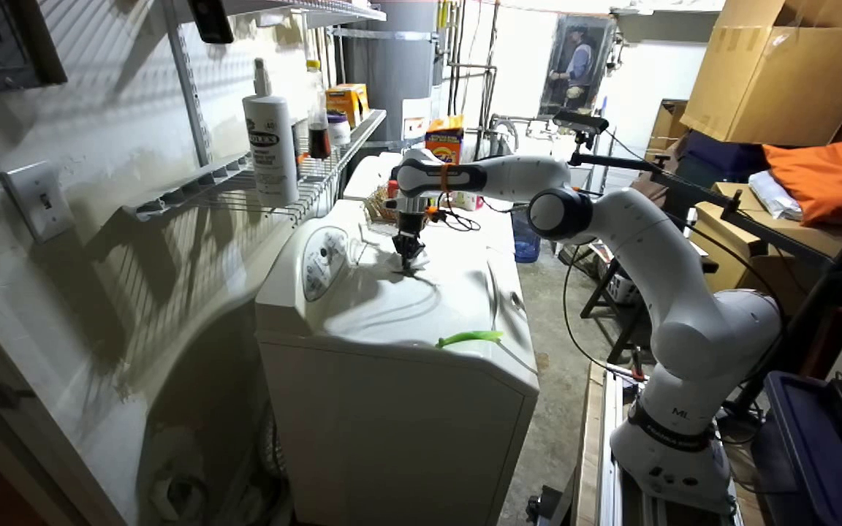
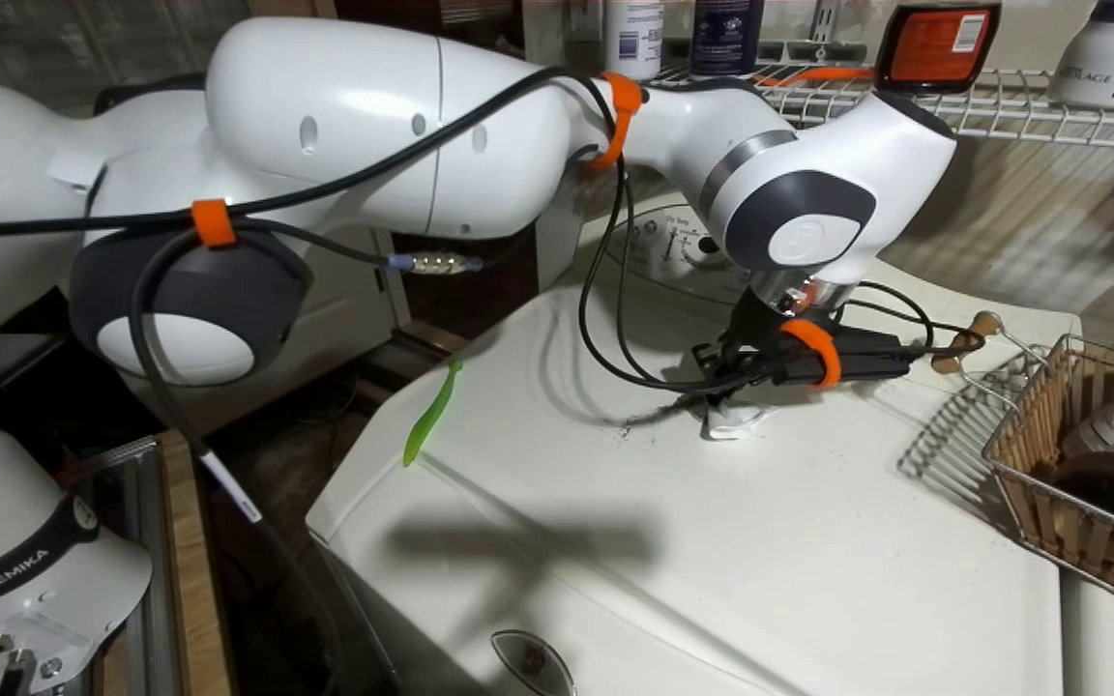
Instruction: Use the paper towel to wipe the dirt on top of the washer
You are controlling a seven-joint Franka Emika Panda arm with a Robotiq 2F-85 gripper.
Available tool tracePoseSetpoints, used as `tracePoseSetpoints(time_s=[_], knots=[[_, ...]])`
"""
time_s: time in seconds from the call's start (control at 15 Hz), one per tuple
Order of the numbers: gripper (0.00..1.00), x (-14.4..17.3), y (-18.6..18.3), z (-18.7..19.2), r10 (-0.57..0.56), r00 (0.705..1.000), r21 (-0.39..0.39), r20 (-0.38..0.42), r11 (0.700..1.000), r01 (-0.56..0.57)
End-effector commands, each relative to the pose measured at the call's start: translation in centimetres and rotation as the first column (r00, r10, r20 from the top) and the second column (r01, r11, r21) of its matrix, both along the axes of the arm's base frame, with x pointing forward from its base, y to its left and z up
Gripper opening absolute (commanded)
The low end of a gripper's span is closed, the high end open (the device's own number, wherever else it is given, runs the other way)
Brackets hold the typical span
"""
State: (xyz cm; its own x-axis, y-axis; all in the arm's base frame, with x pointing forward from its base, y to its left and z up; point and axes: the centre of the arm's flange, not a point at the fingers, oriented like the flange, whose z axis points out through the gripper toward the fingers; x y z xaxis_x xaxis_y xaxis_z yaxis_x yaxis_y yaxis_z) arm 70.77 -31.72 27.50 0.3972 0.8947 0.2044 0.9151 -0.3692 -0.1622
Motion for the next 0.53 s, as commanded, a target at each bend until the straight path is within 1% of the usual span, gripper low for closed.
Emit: tracePoseSetpoints(time_s=[0.0,0.13,0.2,0.33,0.47], knots=[[0.01,-1.5,0.7,-2.2,0.012,0.991,0.106,-0.132,0.994,0.002],[0.01,-1.9,1.0,-1.5,0.004,0.994,0.114,-0.107,0.993,0.008],[0.01,-2.0,1.1,-1.1,0.005,0.998,0.101,-0.065,0.995,0.001],[0.01,-2.1,1.2,-0.6,0.01,1.0,0.061,-0.002,0.998,-0.009],[0.01,-1.8,1.3,-0.1,0.001,0.997,-0.007,0.083,1.0,0.0]])
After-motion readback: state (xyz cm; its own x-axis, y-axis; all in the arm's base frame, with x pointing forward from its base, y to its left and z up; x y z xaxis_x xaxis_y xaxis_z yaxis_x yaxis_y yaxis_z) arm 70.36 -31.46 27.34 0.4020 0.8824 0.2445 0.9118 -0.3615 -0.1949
